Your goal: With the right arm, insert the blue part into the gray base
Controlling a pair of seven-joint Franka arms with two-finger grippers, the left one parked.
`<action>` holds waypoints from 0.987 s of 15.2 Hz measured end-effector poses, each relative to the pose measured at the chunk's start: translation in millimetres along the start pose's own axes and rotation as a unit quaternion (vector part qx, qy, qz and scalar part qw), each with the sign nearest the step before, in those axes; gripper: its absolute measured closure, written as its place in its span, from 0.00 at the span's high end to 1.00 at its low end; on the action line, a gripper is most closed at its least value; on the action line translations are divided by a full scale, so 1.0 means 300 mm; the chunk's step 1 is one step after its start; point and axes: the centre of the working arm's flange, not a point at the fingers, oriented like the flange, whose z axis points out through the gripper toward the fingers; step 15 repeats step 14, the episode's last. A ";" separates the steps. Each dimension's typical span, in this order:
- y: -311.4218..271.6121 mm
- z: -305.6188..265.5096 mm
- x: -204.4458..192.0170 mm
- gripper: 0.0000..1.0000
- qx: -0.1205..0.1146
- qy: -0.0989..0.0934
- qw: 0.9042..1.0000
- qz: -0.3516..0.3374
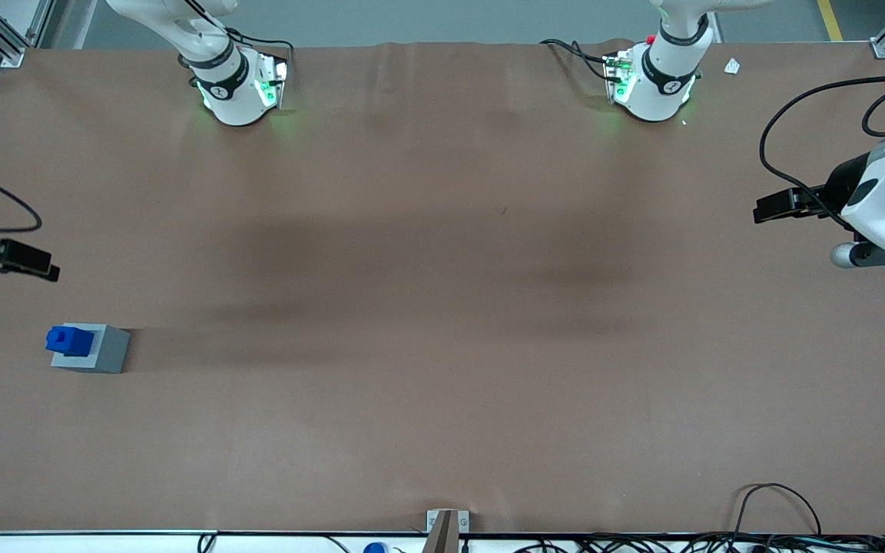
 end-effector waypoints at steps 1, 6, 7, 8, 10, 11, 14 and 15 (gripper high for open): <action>-0.018 -0.029 -0.042 1.00 0.002 0.003 1.000 -0.005; -0.042 -0.083 -0.229 1.00 0.013 0.014 1.000 -0.012; -0.041 -0.079 -0.250 1.00 0.015 0.013 1.000 -0.008; -0.040 -0.074 -0.266 1.00 0.016 0.013 1.000 -0.004; -0.039 -0.067 -0.280 1.00 0.017 0.011 1.000 -0.001; -0.040 -0.065 -0.280 1.00 0.017 0.010 1.000 0.000; -0.040 -0.065 -0.280 1.00 0.016 0.012 1.000 0.001; -0.040 -0.065 -0.280 1.00 0.016 0.012 1.000 0.001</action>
